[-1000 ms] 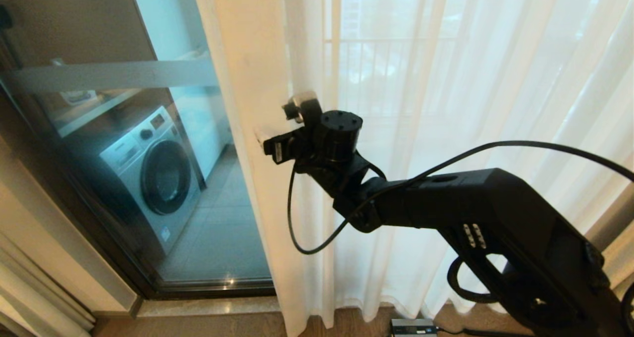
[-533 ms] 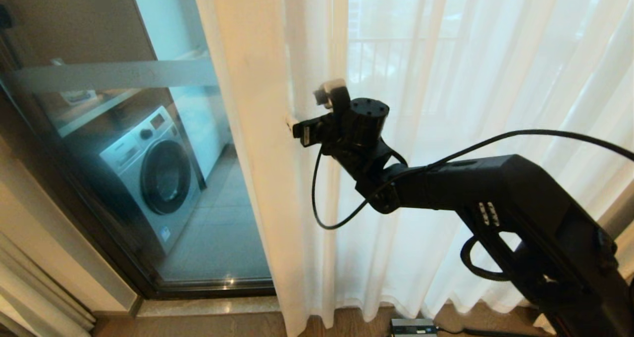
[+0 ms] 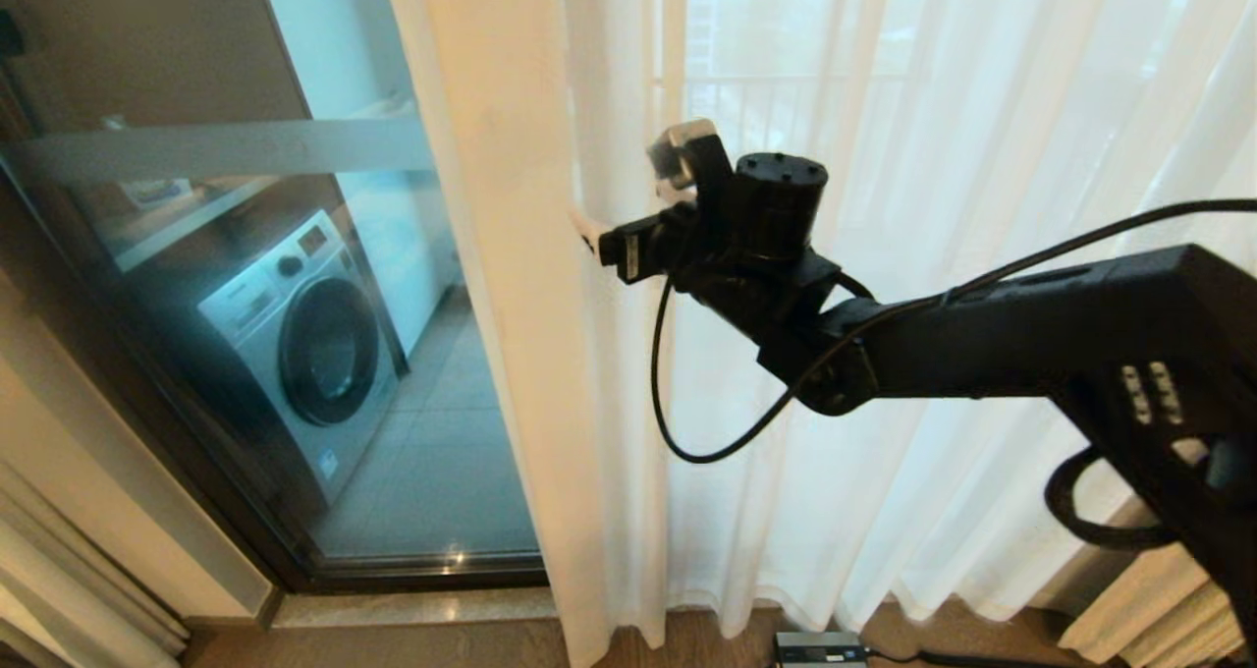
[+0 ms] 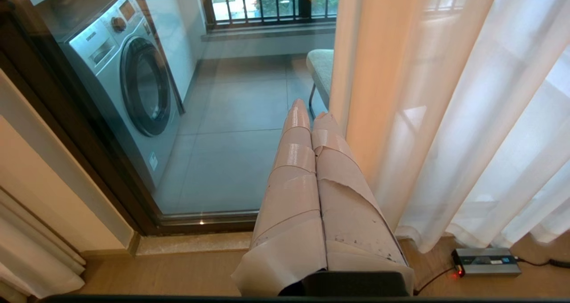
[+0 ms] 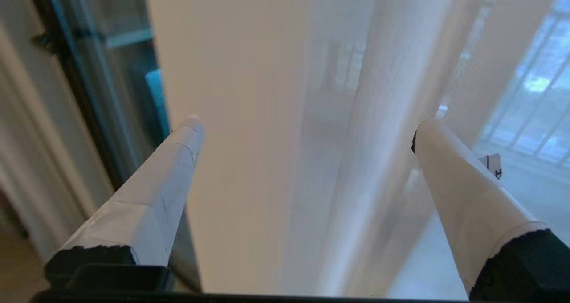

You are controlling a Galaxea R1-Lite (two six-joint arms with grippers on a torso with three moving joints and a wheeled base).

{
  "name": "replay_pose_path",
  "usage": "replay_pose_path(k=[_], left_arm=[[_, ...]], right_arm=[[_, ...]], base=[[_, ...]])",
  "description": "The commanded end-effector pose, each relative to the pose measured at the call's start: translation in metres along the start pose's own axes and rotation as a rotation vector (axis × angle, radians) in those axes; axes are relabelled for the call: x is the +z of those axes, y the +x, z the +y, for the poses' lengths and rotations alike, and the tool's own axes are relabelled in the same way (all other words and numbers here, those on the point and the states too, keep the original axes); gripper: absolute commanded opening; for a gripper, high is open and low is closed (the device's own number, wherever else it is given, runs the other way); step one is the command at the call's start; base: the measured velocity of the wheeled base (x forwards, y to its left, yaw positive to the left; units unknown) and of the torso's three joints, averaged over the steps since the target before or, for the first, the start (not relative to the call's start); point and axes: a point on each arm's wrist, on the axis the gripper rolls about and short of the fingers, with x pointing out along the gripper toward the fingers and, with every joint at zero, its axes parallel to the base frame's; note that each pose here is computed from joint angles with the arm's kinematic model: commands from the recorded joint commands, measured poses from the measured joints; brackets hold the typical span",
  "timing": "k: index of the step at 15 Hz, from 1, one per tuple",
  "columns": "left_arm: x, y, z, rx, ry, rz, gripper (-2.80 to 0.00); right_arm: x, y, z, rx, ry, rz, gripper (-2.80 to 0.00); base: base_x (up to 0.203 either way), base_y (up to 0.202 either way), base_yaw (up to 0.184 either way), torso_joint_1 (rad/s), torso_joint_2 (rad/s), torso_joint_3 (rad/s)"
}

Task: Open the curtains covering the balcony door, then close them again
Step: Pull the inner curtains open on both sides

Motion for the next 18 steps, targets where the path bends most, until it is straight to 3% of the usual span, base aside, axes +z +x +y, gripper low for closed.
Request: replay_pose_path(k=[1, 5, 8, 14, 18], left_arm=[[0.000, 0.000, 0.000, 0.001, 0.001, -0.001, -2.80], [0.000, 0.000, 0.000, 0.001, 0.001, -0.001, -2.80], [0.000, 0.000, 0.000, 0.001, 0.001, -0.001, -2.80], [0.000, 0.000, 0.000, 0.001, 0.001, -0.001, -2.80], [0.000, 0.000, 0.000, 0.001, 0.001, -0.001, -2.80]], right_arm=[[0.027, -0.027, -0.005, 0.022, -0.001, -0.006, 0.00], [0.028, -0.019, -0.025, -0.014, -0.016, -0.035, 0.00], [0.015, 0.003, -0.037, -0.047, -0.046, -0.063, 0.00], [-0.044, 0.043, -0.034, -0.061, -0.119, -0.086, 0.00], [-0.050, 0.045, -0.035, -0.063, -0.123, -0.091, 0.00]], base=[[0.000, 0.000, 0.000, 0.000, 0.00, 0.000], [0.000, 0.000, 0.000, 0.000, 0.00, 0.000], [0.000, 0.000, 0.000, 0.000, 0.00, 0.000], [0.000, 0.000, 0.000, 0.000, 0.00, 0.000], [0.000, 0.000, 0.000, 0.000, 0.00, 0.000]])
